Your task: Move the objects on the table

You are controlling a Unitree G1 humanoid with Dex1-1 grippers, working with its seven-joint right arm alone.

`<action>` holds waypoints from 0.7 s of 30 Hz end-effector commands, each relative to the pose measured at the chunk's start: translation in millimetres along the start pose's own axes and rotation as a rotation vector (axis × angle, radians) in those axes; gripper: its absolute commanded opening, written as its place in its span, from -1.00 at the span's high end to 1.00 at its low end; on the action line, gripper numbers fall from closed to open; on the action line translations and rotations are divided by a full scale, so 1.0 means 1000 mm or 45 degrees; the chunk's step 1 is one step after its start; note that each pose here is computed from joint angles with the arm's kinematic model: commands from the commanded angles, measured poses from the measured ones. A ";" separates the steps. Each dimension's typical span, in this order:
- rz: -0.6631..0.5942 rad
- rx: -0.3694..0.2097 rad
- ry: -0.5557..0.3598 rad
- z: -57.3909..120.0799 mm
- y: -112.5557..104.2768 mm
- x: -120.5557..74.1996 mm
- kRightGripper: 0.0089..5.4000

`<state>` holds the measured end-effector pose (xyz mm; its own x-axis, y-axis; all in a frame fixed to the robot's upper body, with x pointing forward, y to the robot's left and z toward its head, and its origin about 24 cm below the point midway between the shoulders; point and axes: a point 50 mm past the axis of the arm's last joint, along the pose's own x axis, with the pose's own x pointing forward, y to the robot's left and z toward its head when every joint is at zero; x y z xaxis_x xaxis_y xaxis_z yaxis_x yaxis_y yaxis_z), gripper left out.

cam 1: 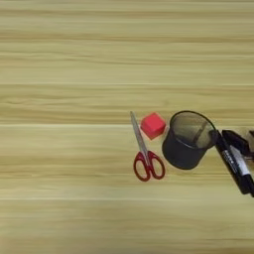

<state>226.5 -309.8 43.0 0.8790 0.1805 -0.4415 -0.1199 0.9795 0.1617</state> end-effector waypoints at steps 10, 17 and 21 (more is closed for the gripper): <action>-0.008 -0.132 -0.278 0.056 0.010 -0.020 -0.99; 0.023 -0.172 -0.349 0.072 0.026 -0.032 -0.99; 0.049 -0.191 -0.367 0.078 0.037 -0.038 -0.99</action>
<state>220.8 -289.7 104.6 0.9437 0.2074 -0.2578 -0.1815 0.9759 0.1207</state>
